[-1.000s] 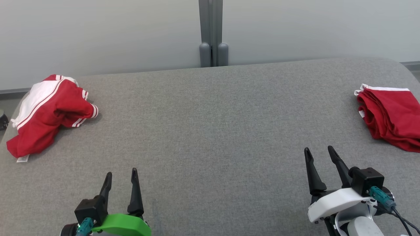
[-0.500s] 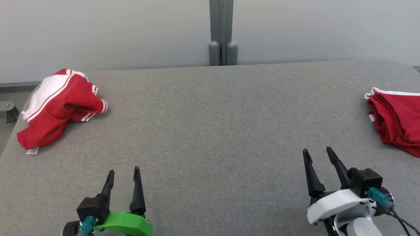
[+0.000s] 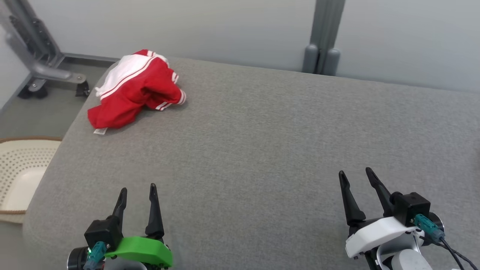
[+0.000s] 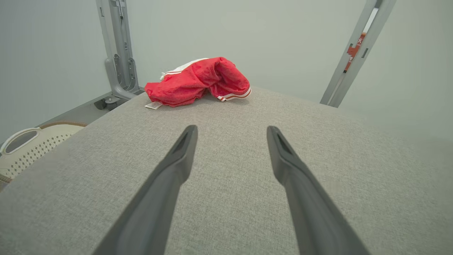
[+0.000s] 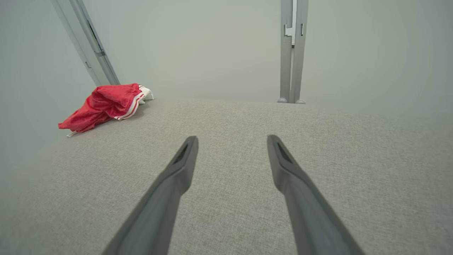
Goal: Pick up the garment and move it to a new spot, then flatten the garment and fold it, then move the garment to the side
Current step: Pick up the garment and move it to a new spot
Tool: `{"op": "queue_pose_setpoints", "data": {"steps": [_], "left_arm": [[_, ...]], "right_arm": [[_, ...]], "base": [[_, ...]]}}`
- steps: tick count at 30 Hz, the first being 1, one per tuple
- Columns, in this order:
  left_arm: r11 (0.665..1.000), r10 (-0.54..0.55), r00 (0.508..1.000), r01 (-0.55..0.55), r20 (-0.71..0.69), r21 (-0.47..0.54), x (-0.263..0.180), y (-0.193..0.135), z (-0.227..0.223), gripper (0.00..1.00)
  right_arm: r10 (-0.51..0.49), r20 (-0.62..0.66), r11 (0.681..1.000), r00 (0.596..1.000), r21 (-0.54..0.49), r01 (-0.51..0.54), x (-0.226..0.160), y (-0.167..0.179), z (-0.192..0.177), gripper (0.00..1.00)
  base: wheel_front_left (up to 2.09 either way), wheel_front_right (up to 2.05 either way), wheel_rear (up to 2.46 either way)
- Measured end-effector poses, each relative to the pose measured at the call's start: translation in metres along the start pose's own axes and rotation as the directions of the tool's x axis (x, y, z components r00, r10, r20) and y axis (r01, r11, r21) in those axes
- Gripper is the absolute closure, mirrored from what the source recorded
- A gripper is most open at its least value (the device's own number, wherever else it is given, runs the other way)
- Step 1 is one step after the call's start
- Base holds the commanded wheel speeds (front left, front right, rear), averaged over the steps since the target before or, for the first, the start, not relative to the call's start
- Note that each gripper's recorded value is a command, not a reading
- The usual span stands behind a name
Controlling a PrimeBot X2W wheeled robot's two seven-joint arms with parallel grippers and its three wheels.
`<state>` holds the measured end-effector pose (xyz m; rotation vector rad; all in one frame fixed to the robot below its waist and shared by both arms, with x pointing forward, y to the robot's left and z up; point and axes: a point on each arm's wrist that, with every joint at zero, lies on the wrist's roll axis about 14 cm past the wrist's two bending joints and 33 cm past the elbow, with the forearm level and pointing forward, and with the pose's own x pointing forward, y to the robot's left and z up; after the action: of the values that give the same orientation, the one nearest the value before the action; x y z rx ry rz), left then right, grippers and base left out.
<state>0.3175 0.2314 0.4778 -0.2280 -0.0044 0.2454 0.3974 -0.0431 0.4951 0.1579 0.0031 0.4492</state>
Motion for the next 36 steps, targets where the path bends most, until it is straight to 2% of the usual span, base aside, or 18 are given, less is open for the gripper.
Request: {"op": "queue_pose_setpoints", "data": {"steps": [7, 13, 20, 26, 29, 32, 36], "left_arm": [[0.989, 0.147, 0.989, -0.147, 0.026, -0.001, -0.027, 0.047, 0.008, 0.00], [0.974, 0.224, 0.974, -0.224, 0.037, -0.006, -0.047, 0.071, 0.010, 0.00], [0.965, 0.264, 0.964, -0.263, 0.026, -0.012, -0.057, 0.080, 0.007, 0.00], [0.961, 0.275, 0.961, -0.275, -0.001, 0.008, -0.051, 0.084, 0.001, 0.00], [0.966, 0.252, 0.967, -0.253, 0.041, 0.046, -0.031, 0.085, 0.018, 0.00], [0.974, 0.146, 0.985, -0.160, 0.095, 0.161, 0.003, 0.080, 0.045, 0.00], [0.941, 0.021, 0.990, -0.066, 0.138, 0.333, 0.056, 0.074, 0.082, 0.00]], "right_arm": [[0.154, -0.029, 0.988, 0.988, 0.008, -0.153, 0.022, 0.049, -0.010, 0.00], [0.244, -0.041, 0.970, 0.969, 0.010, -0.243, 0.031, 0.080, -0.013, 0.00], [0.286, -0.043, 0.958, 0.957, 0.006, -0.286, 0.035, 0.094, -0.013, 0.00], [0.274, -0.044, 0.962, 0.961, -0.006, -0.274, 0.038, 0.087, -0.015, 0.00], [0.262, -0.039, 0.965, 0.964, -0.017, -0.263, 0.045, 0.080, -0.014, 0.00], [0.246, -0.020, 0.969, 0.969, -0.031, -0.246, 0.054, 0.072, -0.009, 0.00], [0.216, 0.008, 0.975, 0.976, -0.051, -0.215, 0.064, 0.057, -0.002, 0.00]], "base": [[0.00, 0.00, 0.00], [0.00, 0.00, 0.00], [0.00, 0.00, 0.00], [0.00, 0.00, 0.00], [0.00, 0.00, 0.00], [0.00, 0.00, 0.00], [0.00, 0.00, 0.00]]}}
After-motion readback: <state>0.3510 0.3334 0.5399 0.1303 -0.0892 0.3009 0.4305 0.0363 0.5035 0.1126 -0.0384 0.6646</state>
